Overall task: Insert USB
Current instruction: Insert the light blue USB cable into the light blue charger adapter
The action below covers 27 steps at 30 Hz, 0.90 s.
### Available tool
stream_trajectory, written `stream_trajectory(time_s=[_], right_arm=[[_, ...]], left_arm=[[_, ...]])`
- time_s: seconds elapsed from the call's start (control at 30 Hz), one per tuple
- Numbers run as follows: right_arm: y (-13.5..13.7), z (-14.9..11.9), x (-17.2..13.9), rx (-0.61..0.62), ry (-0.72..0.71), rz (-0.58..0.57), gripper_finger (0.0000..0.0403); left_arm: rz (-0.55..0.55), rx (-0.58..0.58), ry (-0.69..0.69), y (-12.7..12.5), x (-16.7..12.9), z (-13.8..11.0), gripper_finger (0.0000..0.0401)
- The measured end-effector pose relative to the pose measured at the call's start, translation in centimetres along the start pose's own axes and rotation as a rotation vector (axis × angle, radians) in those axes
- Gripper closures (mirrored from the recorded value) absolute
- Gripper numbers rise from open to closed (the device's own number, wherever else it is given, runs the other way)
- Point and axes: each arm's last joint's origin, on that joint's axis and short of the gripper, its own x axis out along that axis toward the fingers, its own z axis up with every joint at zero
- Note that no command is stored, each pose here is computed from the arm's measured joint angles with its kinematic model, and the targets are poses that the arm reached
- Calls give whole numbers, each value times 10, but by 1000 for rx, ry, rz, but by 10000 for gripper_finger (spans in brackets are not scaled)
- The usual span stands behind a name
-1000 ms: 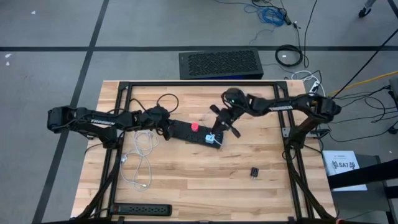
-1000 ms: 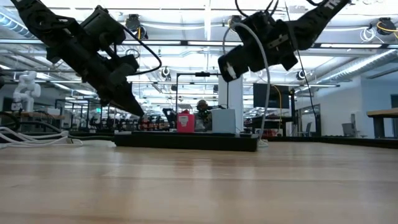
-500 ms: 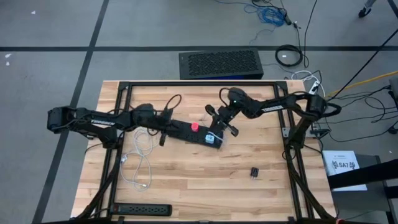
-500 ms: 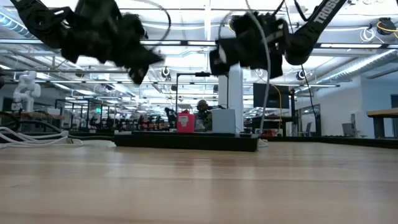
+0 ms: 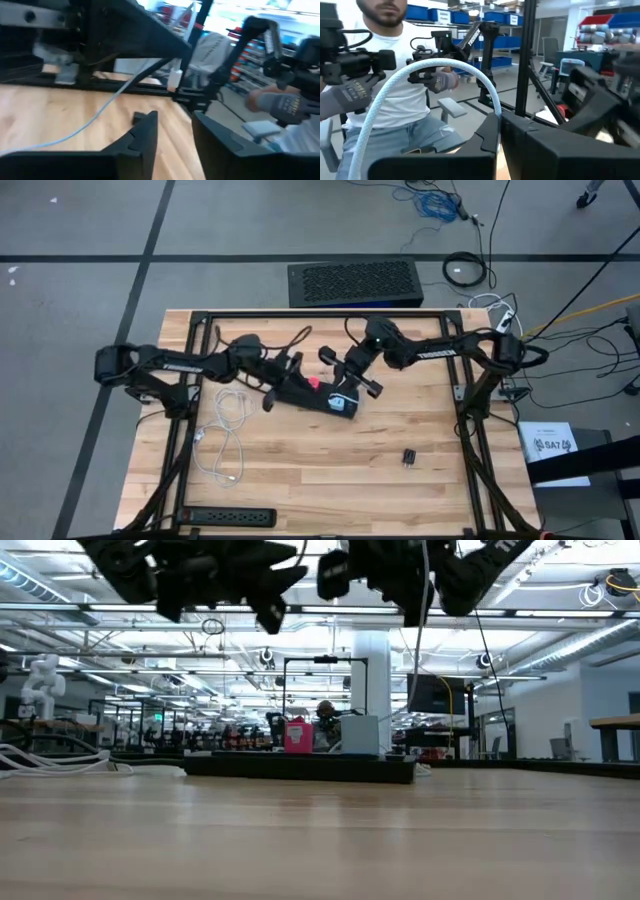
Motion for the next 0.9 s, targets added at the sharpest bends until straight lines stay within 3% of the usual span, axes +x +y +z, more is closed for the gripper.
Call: stream_trajectory(time_s=[0.13,0.33,0.7,0.9], right_arm=[[-1,4,6,-15,9,15,403],[0,4,9,-23,9,25,403],[1,4,9,19,13,44,403],[0,4,8,76,13,35,403]], left_arm=[[-94,43,-20,8,14,10,257],[-126,48,-14,20,30,15,255],[-184,50,-6,23,29,16,254],[-147,50,-1,33,21,16,254]])
